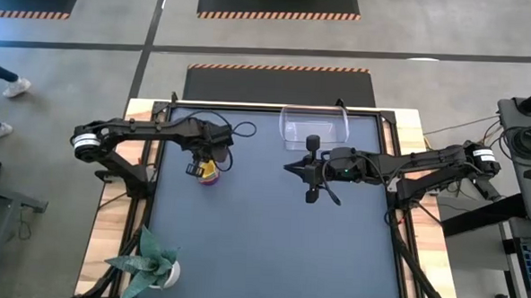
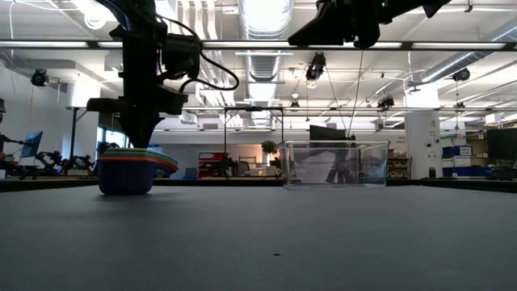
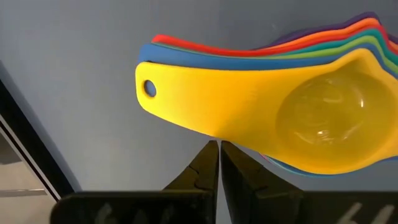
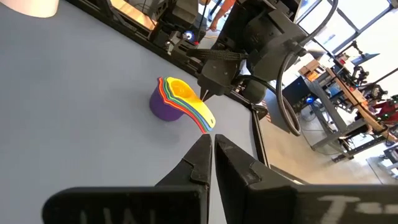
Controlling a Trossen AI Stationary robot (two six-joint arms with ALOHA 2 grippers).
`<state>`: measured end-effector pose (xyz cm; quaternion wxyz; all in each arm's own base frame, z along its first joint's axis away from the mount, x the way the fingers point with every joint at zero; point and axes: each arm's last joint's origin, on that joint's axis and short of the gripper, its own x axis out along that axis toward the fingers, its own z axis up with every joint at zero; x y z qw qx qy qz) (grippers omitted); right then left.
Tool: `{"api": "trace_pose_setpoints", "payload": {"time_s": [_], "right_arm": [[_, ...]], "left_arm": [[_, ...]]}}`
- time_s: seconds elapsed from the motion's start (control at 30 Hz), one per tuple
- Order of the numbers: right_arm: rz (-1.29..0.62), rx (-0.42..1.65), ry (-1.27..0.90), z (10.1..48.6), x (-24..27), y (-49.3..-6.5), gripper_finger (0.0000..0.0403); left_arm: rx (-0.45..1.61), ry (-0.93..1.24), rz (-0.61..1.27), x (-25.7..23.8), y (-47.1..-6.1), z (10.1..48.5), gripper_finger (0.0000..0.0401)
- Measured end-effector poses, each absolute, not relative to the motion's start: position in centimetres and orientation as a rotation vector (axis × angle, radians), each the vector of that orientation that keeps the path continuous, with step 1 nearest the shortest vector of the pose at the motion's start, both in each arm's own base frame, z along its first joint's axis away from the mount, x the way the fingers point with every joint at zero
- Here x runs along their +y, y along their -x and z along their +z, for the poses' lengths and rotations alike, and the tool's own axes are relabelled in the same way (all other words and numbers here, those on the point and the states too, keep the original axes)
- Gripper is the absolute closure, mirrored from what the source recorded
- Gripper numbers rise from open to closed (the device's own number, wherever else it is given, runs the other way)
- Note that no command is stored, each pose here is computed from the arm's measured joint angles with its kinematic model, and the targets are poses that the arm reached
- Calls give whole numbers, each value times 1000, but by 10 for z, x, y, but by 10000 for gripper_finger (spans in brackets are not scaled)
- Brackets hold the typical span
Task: Nest measuring cups in basket
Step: Stack the yellow measuring cup on top of the blue measuring cup
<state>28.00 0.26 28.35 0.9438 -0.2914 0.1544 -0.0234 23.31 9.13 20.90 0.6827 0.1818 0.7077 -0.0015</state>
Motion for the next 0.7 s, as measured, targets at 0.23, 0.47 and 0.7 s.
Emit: {"api": "trace_pose_setpoints", "payload": {"time_s": [0.23,0.47,0.7], "right_arm": [[-48,315,594,283,3,-280,394],[-47,315,594,283,3,-280,394],[-48,315,592,283,3,-280,394]], "left_arm": [[1587,-408,-3,91,-233,209,401],[1578,-410,1,92,-234,209,401],[1574,-411,3,92,-234,209,401]]}}
